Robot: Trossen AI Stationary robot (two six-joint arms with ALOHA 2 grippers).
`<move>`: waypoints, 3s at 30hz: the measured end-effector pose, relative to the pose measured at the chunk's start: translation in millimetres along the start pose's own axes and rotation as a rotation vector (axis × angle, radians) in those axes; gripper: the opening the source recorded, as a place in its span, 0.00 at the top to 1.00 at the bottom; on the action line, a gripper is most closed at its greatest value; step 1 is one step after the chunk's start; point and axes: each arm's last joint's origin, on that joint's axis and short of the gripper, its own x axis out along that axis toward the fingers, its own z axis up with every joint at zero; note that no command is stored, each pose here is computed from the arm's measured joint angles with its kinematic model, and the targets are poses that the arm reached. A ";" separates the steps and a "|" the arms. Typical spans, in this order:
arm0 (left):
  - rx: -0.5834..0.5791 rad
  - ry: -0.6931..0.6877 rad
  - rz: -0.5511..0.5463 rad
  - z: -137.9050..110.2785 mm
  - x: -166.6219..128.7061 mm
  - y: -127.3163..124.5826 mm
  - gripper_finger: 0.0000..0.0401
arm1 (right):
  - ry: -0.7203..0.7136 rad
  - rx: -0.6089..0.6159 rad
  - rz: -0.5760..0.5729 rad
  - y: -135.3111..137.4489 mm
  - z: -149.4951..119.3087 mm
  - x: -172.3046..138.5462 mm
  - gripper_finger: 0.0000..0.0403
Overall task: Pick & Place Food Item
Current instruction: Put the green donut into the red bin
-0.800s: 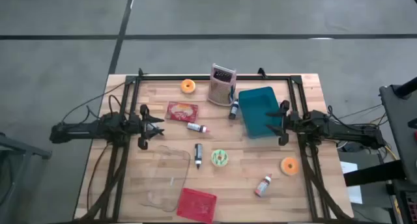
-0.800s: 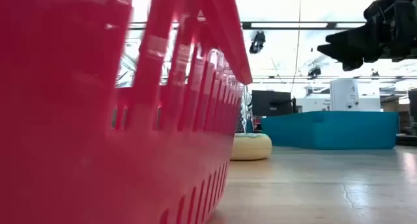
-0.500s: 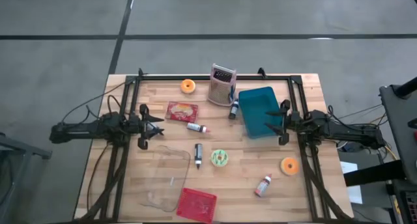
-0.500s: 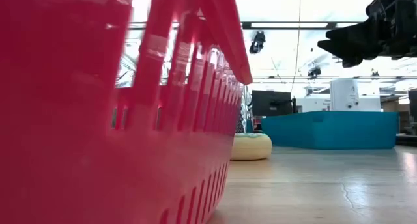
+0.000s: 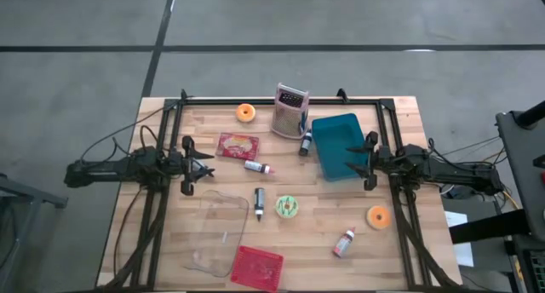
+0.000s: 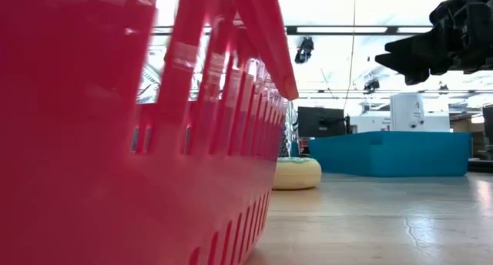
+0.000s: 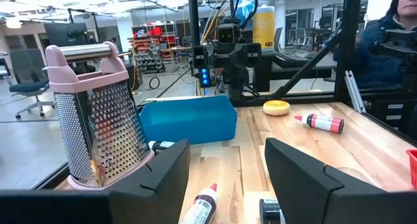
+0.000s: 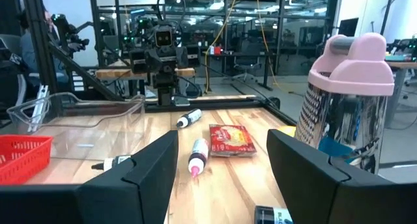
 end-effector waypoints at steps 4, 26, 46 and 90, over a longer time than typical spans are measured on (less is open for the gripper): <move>-0.006 0.001 0.000 -0.3 0.1 0.0 0.49 | 0.000 0.001 0.001 0.0 0.0 0.0 0.43; -0.015 0.007 0.014 -0.9 0.3 0.3 0.49 | 0.087 0.021 0.099 16.4 -10.3 28.5 0.43; -0.017 0.034 0.012 -3.5 0.6 0.1 0.50 | 0.436 -0.193 0.247 82.3 0.7 155.9 0.43; -0.073 0.036 0.009 -4.0 0.8 -0.1 0.50 | 0.988 -0.037 0.196 114.1 -49.2 218.4 0.43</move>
